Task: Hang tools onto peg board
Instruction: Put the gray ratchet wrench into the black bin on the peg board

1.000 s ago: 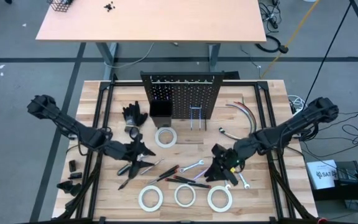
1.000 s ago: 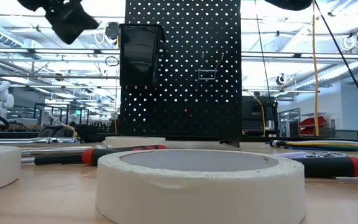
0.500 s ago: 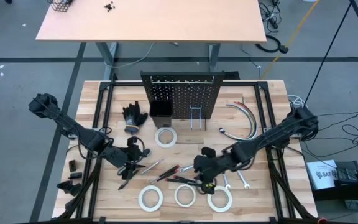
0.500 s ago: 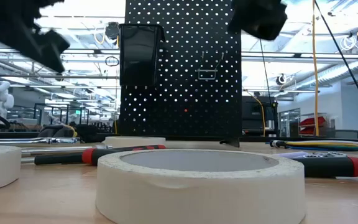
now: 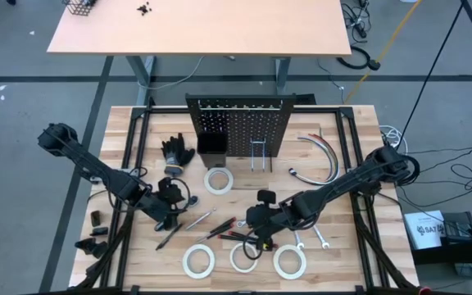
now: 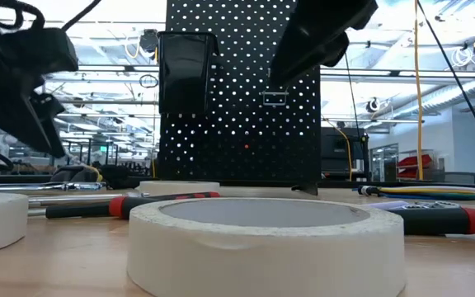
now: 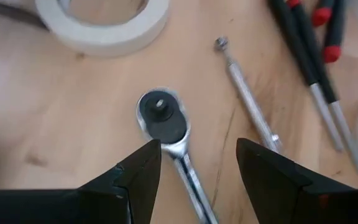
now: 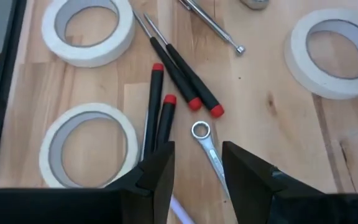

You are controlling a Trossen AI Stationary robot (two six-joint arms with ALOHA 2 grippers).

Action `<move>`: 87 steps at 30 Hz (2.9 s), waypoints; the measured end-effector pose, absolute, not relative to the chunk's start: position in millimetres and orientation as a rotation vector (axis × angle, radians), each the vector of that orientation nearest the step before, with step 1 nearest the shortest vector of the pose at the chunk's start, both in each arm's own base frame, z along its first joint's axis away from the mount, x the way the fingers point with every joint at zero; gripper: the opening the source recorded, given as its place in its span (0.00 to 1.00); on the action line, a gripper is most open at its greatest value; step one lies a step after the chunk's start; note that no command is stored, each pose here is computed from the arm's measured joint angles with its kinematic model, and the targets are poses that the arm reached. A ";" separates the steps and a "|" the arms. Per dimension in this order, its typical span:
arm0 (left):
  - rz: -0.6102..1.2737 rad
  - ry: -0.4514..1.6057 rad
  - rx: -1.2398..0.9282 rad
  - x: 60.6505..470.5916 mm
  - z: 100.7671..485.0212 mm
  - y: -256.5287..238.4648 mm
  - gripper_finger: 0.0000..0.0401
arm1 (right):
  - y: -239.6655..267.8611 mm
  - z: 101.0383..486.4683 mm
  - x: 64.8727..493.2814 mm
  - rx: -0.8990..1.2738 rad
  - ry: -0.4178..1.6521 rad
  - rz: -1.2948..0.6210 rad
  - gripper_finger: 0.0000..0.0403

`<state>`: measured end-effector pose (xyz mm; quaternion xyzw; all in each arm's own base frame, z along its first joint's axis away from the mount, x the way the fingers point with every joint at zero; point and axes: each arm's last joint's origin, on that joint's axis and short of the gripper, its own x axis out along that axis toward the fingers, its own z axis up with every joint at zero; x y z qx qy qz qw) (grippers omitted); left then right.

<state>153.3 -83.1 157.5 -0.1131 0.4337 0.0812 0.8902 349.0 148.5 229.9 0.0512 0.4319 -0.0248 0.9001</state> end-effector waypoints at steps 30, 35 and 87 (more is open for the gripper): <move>0.353 0.769 -0.270 155.0 159.5 -78.4 0.53 | 108.8 219.8 348.0 -0.283 1.098 0.255 0.38; 0.308 0.784 -0.164 154.7 159.5 -78.8 0.53 | 107.6 222.5 353.7 -0.246 1.042 0.232 0.37; 0.116 0.825 -0.419 144.5 156.7 -64.6 0.53 | 146.1 192.0 313.0 0.104 1.175 -0.194 0.37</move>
